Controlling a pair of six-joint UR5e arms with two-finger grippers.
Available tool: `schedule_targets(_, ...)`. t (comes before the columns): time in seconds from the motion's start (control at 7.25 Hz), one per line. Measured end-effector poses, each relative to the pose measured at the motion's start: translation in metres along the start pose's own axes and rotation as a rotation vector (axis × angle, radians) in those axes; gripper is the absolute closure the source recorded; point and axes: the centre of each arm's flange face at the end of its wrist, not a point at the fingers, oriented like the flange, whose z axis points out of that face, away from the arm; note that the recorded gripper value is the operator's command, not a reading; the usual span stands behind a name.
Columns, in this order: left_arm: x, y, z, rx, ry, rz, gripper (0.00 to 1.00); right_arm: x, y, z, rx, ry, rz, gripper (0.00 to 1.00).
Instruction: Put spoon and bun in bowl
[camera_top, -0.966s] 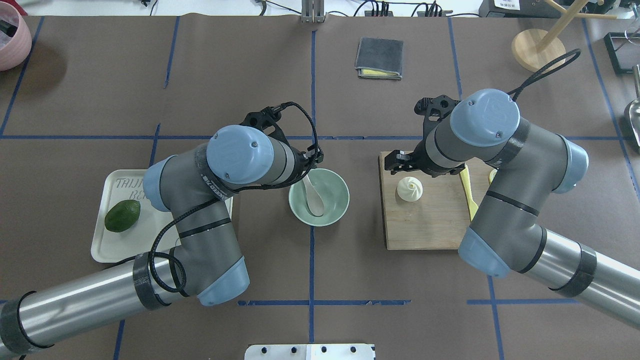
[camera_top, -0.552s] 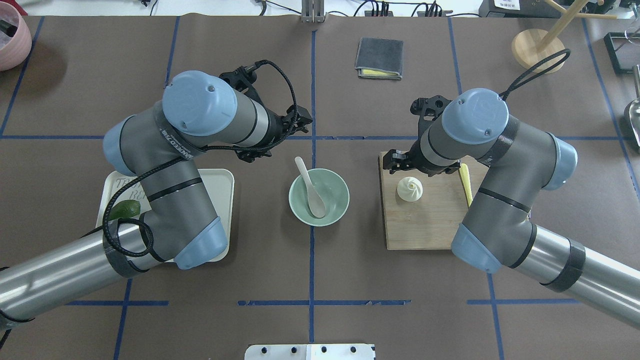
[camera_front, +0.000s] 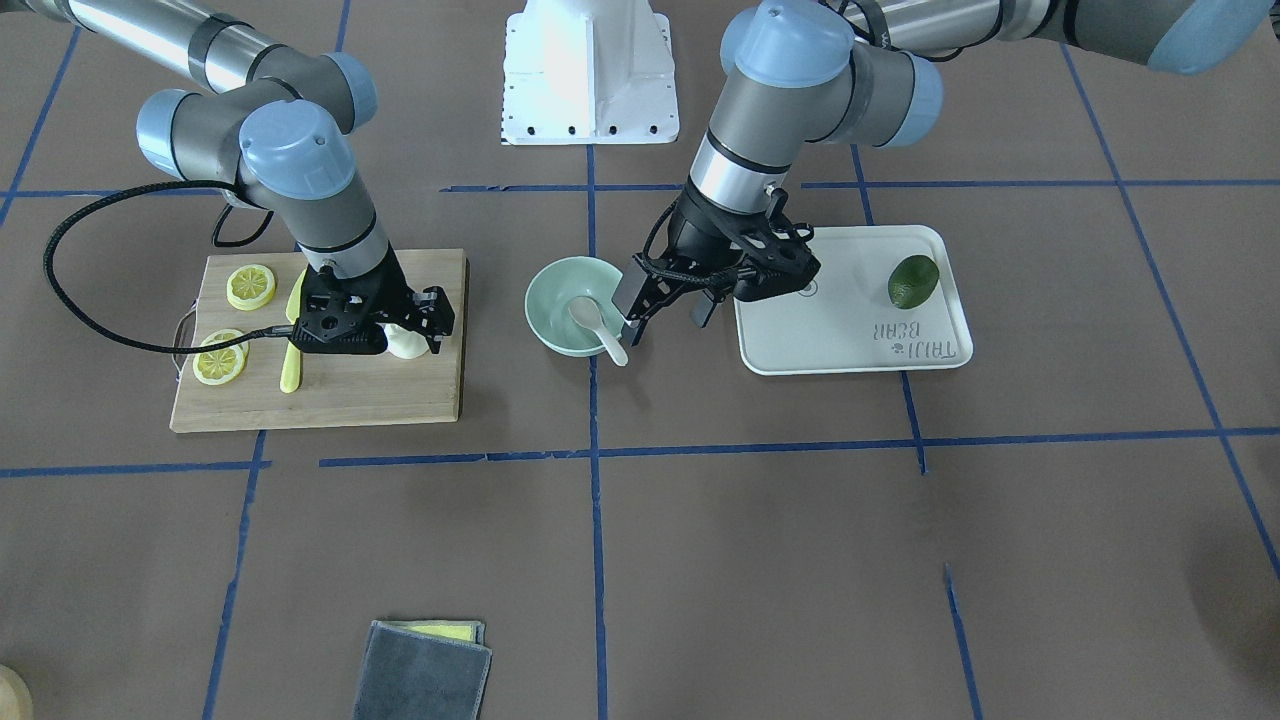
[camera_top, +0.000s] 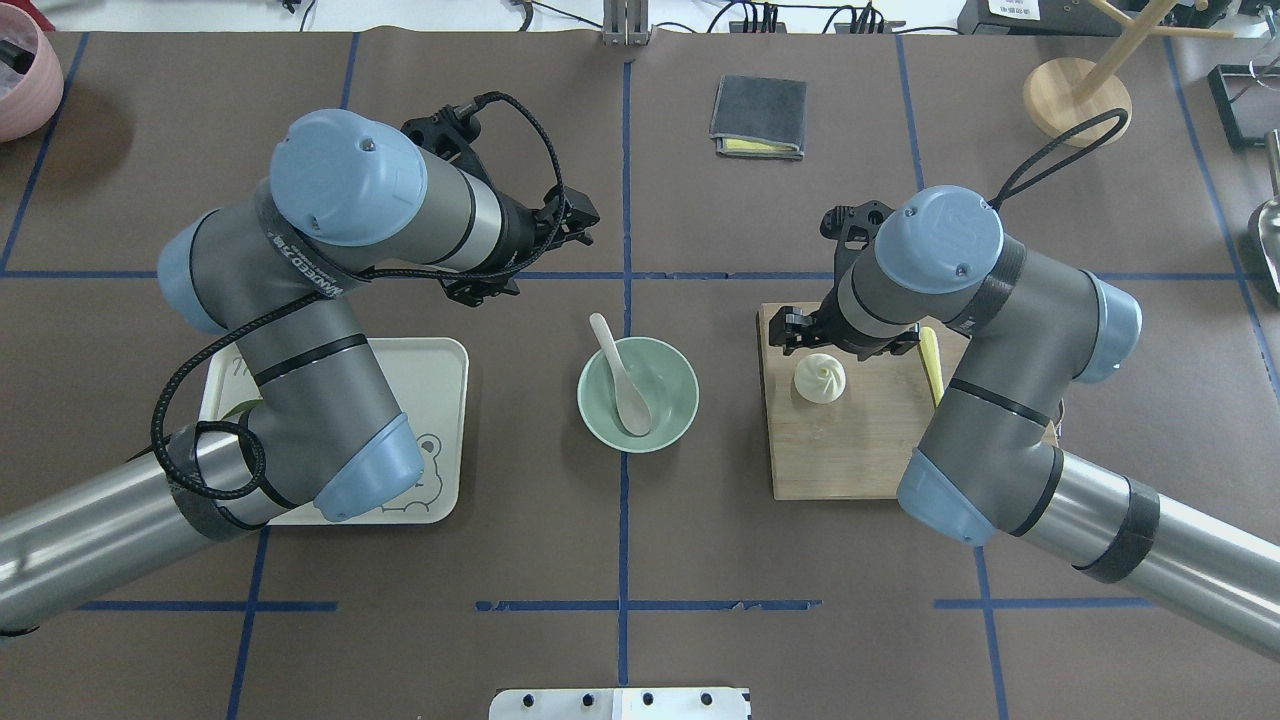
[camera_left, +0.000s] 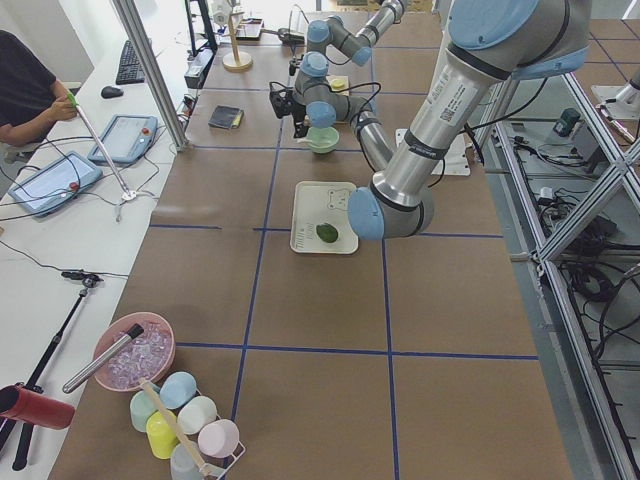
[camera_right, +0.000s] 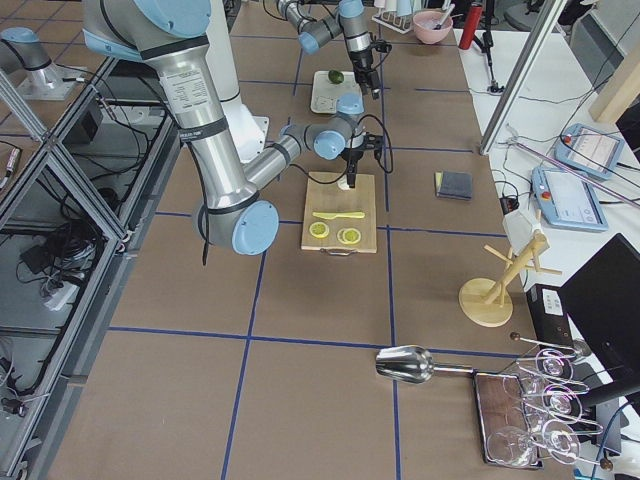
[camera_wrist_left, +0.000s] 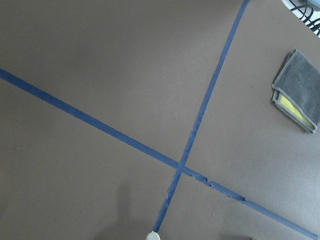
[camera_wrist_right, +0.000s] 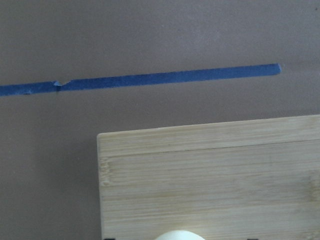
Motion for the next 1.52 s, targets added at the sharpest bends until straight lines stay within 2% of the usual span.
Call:
schedule_targets(0.14,-0.004,-0.010,-0.008,0.005,-0.012,0.021,0.00,-0.001,0.004,0.002,-0.007,0.001,-0.003,0.86)
schedule_targets(0.28,-0.006,-0.020,-0.016,0.016,-0.029,0.043,0.00,-0.002,0.007,0.004,-0.013,0.003,-0.006,1.00)
schedule_targets(0.69,-0.040,-0.075,-0.035,0.014,-0.099,0.162,0.00,-0.007,0.012,-0.002,-0.019,-0.008,-0.016,1.00)
schedule_targets(0.97,-0.095,-0.130,-0.054,0.036,-0.157,0.282,0.00,-0.015,0.014,-0.031,-0.002,-0.040,-0.023,1.00)
schedule_targets(1.24,-0.182,-0.197,-0.076,0.064,-0.274,0.478,0.00,-0.039,0.010,-0.065,0.030,-0.097,-0.036,1.00)
schedule_targets(1.52,-0.276,-0.253,-0.112,0.056,-0.392,0.690,0.00,-0.076,0.008,-0.088,0.050,-0.157,-0.021,1.00)
